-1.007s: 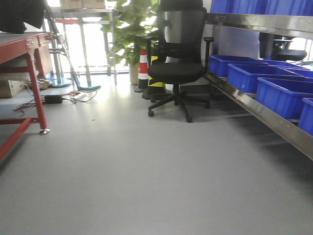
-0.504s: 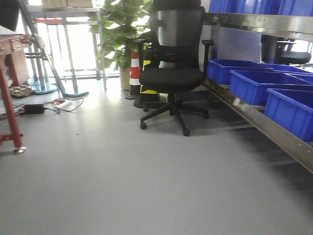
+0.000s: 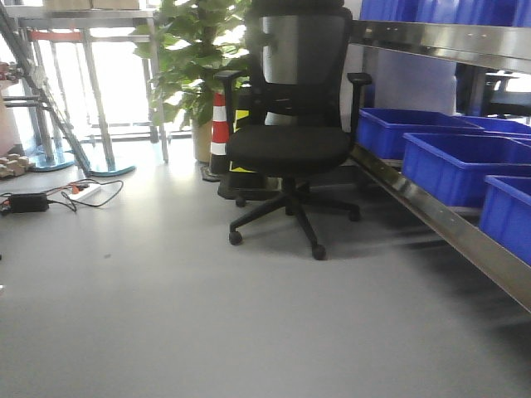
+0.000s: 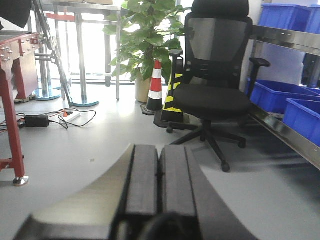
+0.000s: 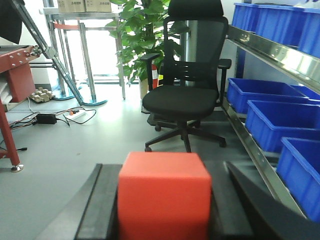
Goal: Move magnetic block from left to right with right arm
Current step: 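Drive the base past the chair to the second dark table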
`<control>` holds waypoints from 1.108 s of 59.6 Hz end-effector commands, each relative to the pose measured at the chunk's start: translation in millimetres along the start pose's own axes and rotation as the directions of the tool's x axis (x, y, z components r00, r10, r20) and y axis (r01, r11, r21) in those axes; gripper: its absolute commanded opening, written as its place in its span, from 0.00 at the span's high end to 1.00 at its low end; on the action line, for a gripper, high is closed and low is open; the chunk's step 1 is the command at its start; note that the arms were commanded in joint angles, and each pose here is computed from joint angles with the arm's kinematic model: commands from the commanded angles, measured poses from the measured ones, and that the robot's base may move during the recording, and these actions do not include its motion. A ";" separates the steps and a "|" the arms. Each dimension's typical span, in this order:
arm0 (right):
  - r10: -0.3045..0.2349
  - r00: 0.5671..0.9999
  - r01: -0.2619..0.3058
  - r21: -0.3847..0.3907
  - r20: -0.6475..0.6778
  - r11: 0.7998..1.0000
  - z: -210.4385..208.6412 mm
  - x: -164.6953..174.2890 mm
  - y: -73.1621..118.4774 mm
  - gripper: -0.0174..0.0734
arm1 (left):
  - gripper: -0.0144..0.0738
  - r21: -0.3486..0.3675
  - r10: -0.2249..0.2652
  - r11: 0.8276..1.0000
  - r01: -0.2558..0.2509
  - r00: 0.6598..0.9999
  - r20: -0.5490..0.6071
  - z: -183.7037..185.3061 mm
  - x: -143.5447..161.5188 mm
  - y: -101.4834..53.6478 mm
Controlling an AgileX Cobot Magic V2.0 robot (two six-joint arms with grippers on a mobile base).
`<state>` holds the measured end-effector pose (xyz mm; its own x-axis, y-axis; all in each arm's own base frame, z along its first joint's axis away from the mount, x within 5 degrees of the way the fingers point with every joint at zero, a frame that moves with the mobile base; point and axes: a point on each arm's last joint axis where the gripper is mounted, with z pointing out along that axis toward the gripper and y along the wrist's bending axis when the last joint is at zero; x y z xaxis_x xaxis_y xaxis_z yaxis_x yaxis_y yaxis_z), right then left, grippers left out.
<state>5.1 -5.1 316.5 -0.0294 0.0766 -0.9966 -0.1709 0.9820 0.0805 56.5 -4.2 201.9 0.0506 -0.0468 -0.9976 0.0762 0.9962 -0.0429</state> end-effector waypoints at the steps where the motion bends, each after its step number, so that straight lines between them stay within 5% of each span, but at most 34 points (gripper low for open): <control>1: -0.014 0.994 0.015 -0.008 0.107 1.000 -2.3 -17.0 1.8 0.57 | 0.97 0.001 -0.004 1.000 0.004 0.996 0.093 -1.1 -5.4 0.0; 66: -0.014 0.994 0.015 -0.008 0.107 1.000 -2.3 -17.0 1.8 0.57 | 0.97 0.002 -0.004 1.000 0.004 0.996 0.093 -1.1 -5.4 -0.1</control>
<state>5.1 -5.1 316.5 -0.0294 0.0766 -0.9966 -0.1709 0.9820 0.0805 56.5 -4.2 201.9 0.0506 -0.0468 -0.9976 0.0762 0.9962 -0.0429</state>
